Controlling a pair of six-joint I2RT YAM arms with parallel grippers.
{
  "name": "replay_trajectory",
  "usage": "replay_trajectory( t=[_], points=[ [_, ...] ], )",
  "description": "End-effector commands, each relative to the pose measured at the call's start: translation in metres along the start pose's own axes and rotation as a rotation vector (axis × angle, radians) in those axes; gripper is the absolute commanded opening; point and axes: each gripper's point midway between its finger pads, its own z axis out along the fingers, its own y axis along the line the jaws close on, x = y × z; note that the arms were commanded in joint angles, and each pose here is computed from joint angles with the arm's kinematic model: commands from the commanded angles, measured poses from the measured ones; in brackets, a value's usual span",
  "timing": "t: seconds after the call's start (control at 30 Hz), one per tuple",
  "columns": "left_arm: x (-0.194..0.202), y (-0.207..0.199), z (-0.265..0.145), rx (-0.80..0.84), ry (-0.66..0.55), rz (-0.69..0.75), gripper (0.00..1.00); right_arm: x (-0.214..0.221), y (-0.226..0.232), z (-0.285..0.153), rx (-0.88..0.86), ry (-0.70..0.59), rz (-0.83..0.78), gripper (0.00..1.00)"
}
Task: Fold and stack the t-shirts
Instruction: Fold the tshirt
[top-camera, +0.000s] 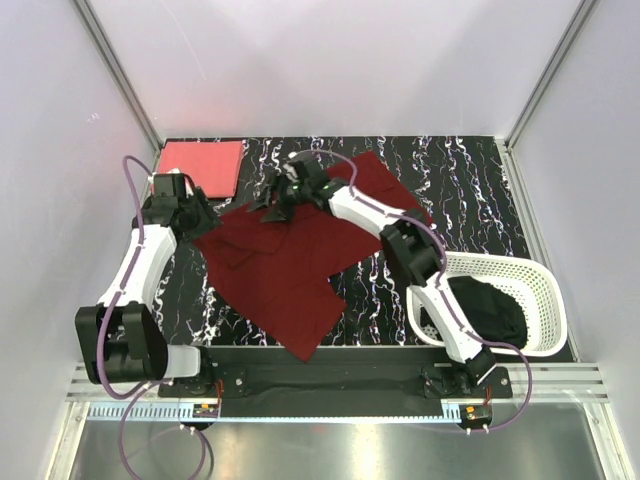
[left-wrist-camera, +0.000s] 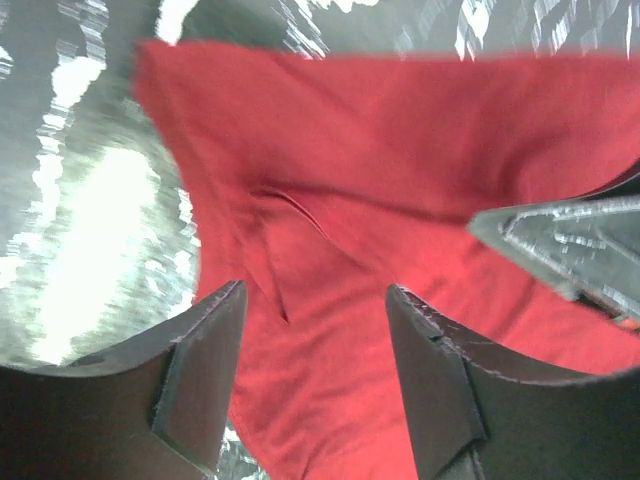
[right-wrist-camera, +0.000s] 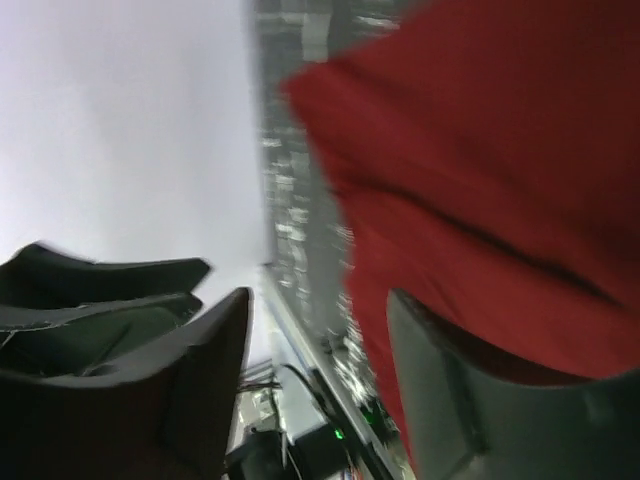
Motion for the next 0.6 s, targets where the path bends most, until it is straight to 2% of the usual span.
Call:
replay_trajectory(
  t=[0.0, 0.03, 0.07, 0.1, 0.13, 0.17, 0.33, 0.47, 0.5, 0.57],
  points=[
    [0.026, -0.002, 0.006, 0.026, 0.087, 0.052, 0.57, -0.009, -0.001, -0.073, 0.218, -0.043, -0.089, 0.61],
    [0.029, -0.002, 0.007, 0.025, 0.1, 0.019, 0.54, -0.007, 0.002, -0.085, 0.224, -0.04, -0.118, 0.58],
    [0.031, -0.004, 0.007, 0.032, 0.108, 0.007, 0.52, 0.008, -0.02, -0.086, 0.244, 0.008, -0.089, 0.56],
    [0.033, -0.004, 0.008, 0.035, 0.112, -0.01, 0.51, 0.013, -0.023, -0.087, 0.244, 0.013, -0.089, 0.51],
    [0.033, -0.004, 0.009, 0.033, 0.117, -0.045, 0.51, 0.015, -0.023, -0.087, 0.234, 0.016, -0.102, 0.45],
    [0.034, -0.001, 0.012, 0.028, 0.13, -0.068, 0.51, 0.024, -0.033, -0.086, 0.239, 0.045, -0.083, 0.43],
    [0.028, 0.003, 0.029, 0.058, 0.223, -0.169, 0.51, 0.03, -0.041, -0.075, 0.184, 0.041, -0.016, 0.44],
    [0.036, 0.007, 0.048, 0.091, 0.305, -0.316, 0.61, 0.036, -0.045, -0.07, 0.171, 0.07, 0.029, 0.47],
    [0.036, 0.005, 0.052, 0.113, 0.327, -0.389, 0.6, 0.036, -0.046, -0.07, 0.171, 0.07, 0.034, 0.47],
    [0.031, 0.001, 0.059, 0.142, 0.307, -0.437, 0.56, 0.038, -0.045, -0.068, 0.171, 0.069, 0.029, 0.47]
  ],
)
